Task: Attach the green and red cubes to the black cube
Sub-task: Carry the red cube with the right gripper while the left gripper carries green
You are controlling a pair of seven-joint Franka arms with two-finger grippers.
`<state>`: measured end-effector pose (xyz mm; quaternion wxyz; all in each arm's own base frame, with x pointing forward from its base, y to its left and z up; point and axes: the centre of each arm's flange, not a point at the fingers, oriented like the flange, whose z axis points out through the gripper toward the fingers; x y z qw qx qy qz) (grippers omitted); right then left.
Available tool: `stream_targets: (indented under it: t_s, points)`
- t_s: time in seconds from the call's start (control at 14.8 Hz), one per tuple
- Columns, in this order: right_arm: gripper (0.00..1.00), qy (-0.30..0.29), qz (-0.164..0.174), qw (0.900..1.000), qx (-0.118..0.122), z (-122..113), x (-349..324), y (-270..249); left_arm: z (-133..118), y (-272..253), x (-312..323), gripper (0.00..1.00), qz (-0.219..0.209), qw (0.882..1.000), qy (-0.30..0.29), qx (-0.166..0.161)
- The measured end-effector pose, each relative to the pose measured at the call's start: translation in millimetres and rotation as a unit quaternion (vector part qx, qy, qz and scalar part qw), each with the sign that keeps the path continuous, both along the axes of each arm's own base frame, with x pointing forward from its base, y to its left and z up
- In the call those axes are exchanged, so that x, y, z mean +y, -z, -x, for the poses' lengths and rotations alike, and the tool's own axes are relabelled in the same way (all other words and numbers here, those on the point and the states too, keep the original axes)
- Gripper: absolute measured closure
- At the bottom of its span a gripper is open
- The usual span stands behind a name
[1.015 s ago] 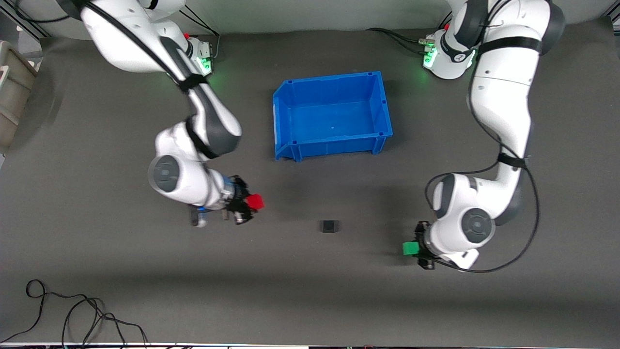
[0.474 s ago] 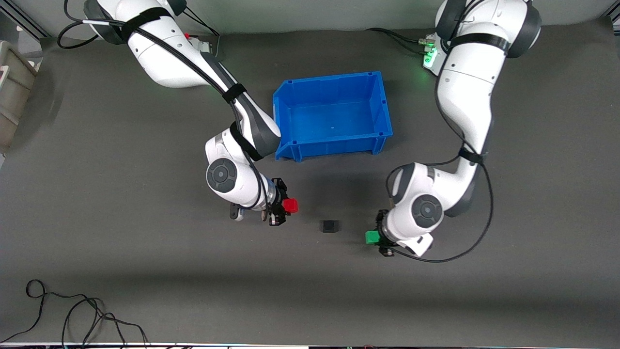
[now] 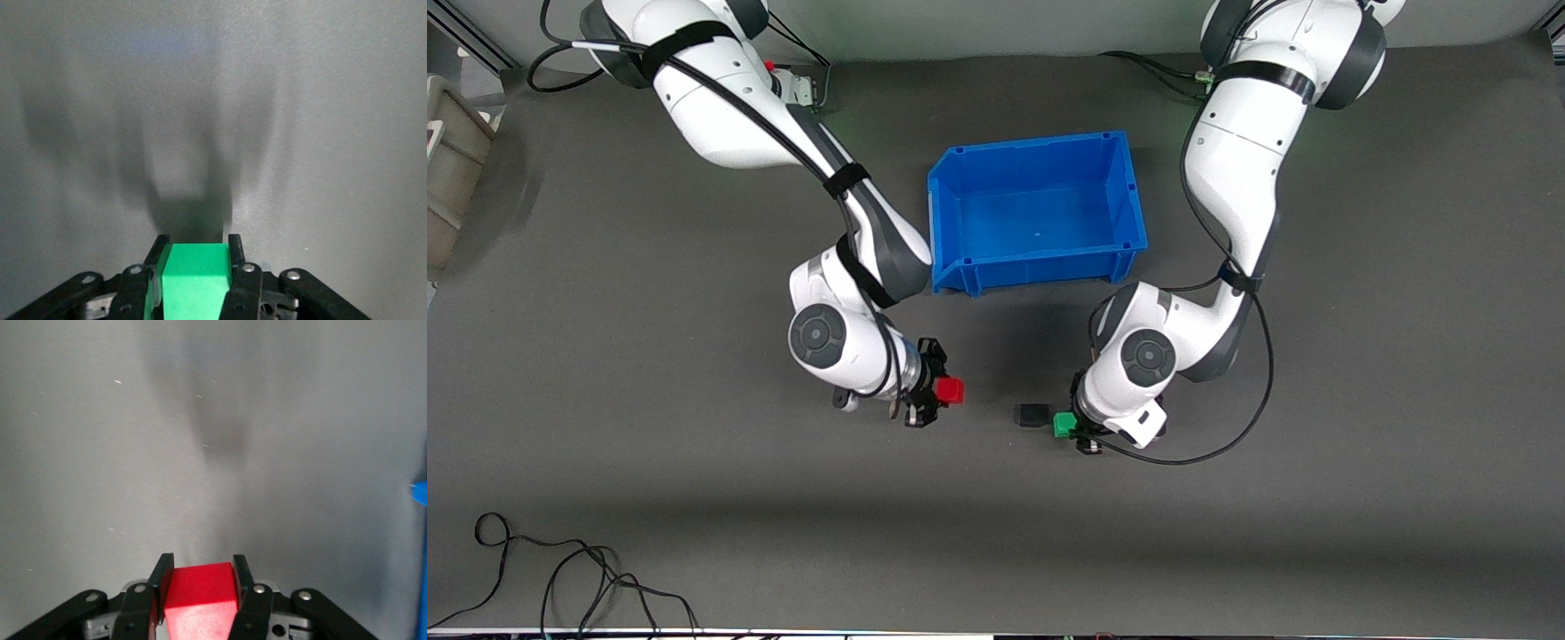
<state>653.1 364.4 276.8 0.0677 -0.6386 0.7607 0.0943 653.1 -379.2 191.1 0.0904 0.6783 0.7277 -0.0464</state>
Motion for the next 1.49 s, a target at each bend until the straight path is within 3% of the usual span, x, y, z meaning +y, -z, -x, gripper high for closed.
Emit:
stream_targets:
  t_s: [0.54, 0.88, 1.15, 1.49]
  points:
    - [0.59, -0.014, 0.018, 1.000, -0.001, -13.4, 15.5, 60.8, 1.3, 3.5, -0.7, 0.60, -0.003, 1.000, -0.004, 0.002]
    - [0.59, -0.016, 0.047, 0.999, -0.014, -7.7, 45.9, 93.2, 4.9, 3.4, -6.9, 0.60, -0.003, 1.000, -0.007, 0.003]
    - [0.59, -0.011, 0.052, 0.998, -0.027, -6.8, 60.9, 95.8, 7.2, 3.4, -10.7, 0.60, -0.002, 1.000, -0.008, 0.004]
    - [0.59, -0.013, 0.085, 0.995, -0.046, 11.4, 88.1, 96.6, 10.8, 3.4, -16.6, 0.60, -0.002, 1.000, -0.006, 0.005]
